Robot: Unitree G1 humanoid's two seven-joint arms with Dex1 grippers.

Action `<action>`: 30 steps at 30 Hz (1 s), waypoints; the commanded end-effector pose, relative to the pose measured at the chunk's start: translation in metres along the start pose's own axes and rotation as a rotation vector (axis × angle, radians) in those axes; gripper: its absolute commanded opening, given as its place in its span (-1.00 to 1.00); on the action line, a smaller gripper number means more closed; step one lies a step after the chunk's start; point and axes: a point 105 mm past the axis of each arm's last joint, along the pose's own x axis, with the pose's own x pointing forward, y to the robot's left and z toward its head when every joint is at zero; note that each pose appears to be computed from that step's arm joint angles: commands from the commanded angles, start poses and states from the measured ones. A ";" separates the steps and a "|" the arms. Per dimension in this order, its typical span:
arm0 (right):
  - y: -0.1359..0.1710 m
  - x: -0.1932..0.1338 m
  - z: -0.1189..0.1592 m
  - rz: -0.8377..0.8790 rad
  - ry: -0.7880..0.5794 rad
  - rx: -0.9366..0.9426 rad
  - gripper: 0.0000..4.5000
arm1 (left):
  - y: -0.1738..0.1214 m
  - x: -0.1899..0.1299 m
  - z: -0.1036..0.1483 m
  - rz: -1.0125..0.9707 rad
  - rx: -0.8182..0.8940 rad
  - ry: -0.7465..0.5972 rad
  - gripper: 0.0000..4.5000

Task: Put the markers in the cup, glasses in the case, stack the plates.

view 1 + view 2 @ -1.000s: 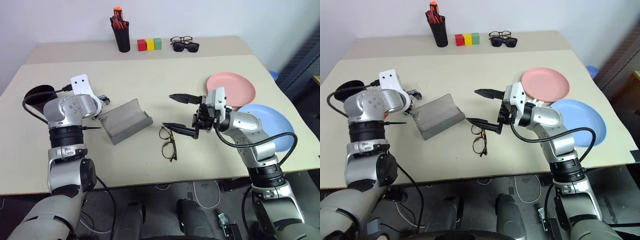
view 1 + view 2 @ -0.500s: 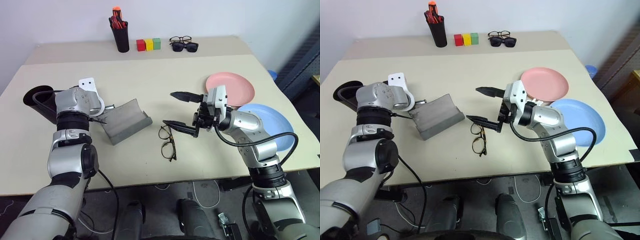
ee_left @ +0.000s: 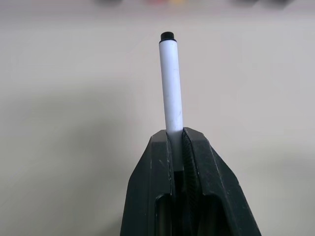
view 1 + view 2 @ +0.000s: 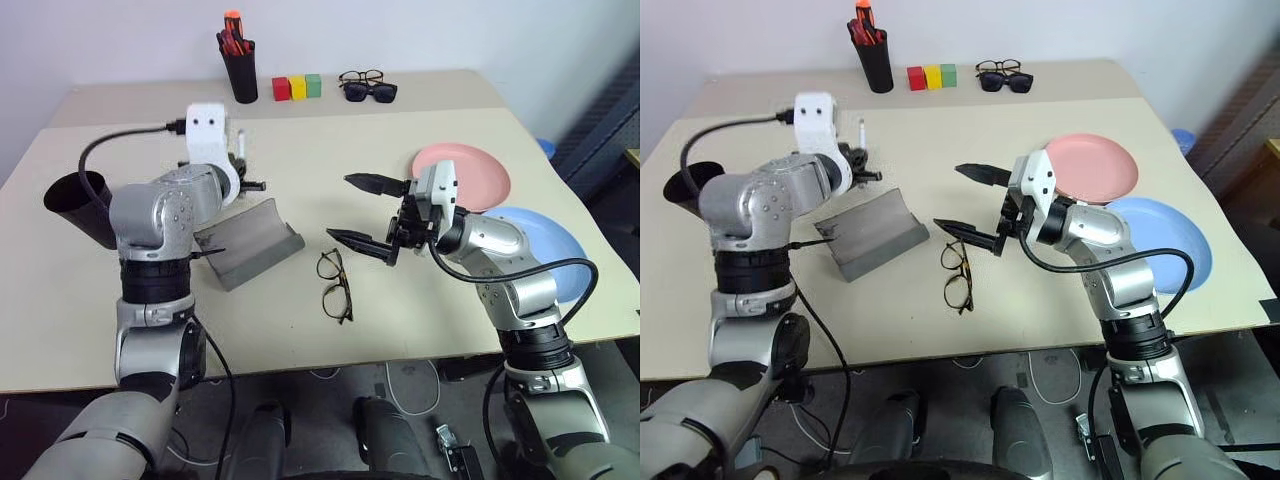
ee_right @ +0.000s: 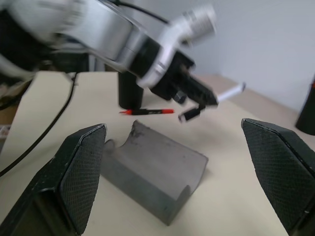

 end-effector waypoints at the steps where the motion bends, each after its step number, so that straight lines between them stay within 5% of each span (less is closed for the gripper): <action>1: -0.007 0.000 0.013 -0.041 -0.079 0.024 1.00 | 0.018 -0.039 0.066 0.143 0.084 -0.407 -0.98; 4: -0.009 0.001 0.011 -0.047 -0.089 0.045 1.00 | 0.039 -0.079 0.099 0.351 0.124 -0.721 -0.98; 8: -0.009 0.005 0.008 -0.041 -0.095 0.056 1.00 | 0.067 -0.109 0.092 0.628 0.299 -0.795 -0.98; 13: -0.005 0.014 0.007 -0.010 -0.110 0.065 1.00 | 0.106 -0.134 0.055 0.963 0.356 -0.742 -0.98; 18: -0.002 0.023 0.010 0.026 -0.123 0.069 1.00 | 0.124 -0.135 0.027 1.087 0.369 -0.693 -0.98; 30: -0.001 0.030 0.021 0.023 -0.130 0.052 1.00 | 0.161 -0.091 0.017 1.189 0.406 -0.627 -0.98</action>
